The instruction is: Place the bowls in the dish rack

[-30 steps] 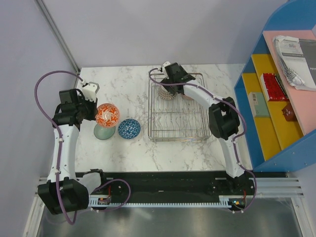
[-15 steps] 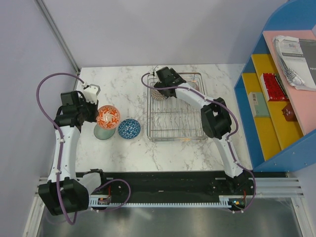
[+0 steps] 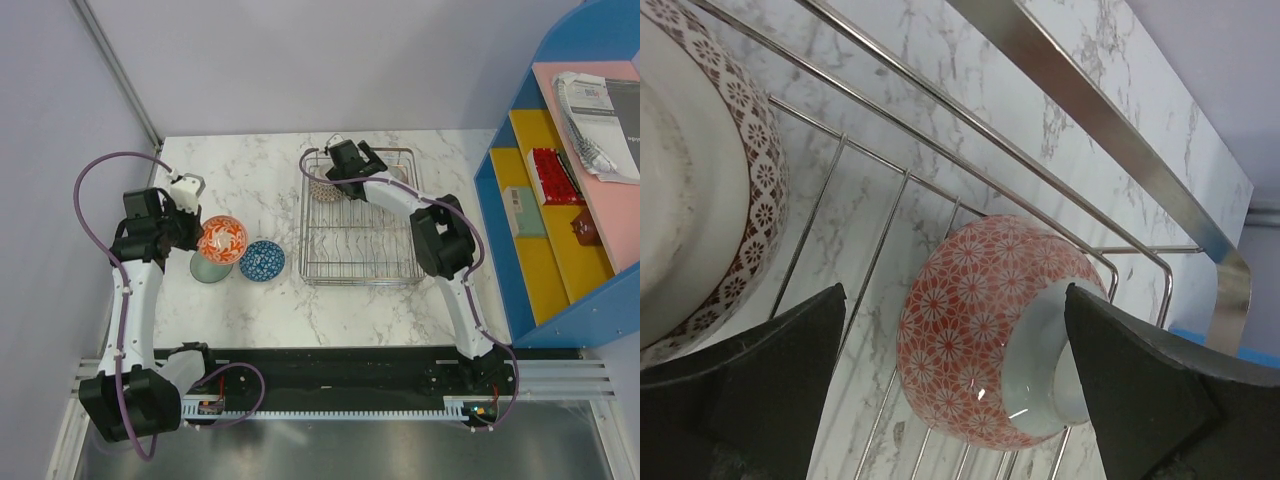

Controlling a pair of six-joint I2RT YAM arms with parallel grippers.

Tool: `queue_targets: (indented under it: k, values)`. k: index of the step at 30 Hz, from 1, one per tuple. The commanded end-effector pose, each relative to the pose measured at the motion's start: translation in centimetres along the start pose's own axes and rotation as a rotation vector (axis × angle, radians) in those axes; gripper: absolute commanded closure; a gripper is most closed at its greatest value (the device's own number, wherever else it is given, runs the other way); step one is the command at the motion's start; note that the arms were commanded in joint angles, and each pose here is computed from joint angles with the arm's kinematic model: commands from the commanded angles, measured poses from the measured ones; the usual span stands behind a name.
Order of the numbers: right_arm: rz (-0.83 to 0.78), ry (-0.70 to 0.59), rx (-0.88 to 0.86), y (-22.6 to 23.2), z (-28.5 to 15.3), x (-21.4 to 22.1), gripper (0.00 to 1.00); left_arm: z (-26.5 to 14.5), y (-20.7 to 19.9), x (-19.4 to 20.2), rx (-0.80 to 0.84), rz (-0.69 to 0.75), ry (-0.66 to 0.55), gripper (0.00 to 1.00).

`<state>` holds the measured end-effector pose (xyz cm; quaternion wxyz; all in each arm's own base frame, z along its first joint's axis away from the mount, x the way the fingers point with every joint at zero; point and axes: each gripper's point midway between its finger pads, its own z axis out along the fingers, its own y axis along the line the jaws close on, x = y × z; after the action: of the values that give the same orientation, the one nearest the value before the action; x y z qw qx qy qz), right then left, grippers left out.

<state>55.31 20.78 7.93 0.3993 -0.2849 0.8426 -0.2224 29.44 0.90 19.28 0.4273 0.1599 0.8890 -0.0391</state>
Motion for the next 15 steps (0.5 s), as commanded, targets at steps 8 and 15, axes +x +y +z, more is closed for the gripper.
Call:
queue_targets:
  k: [8,15]
  values:
    - [0.100,-0.021,0.126,-7.4,-2.2,-0.3,0.02,-1.6,-2.3,-5.2,0.115,0.004,-0.199,0.98]
    - [0.195,-0.116,0.003,-7.4,-5.1,-3.4,0.02,-2.4,-4.5,-8.3,0.205,0.072,-0.271,0.98]
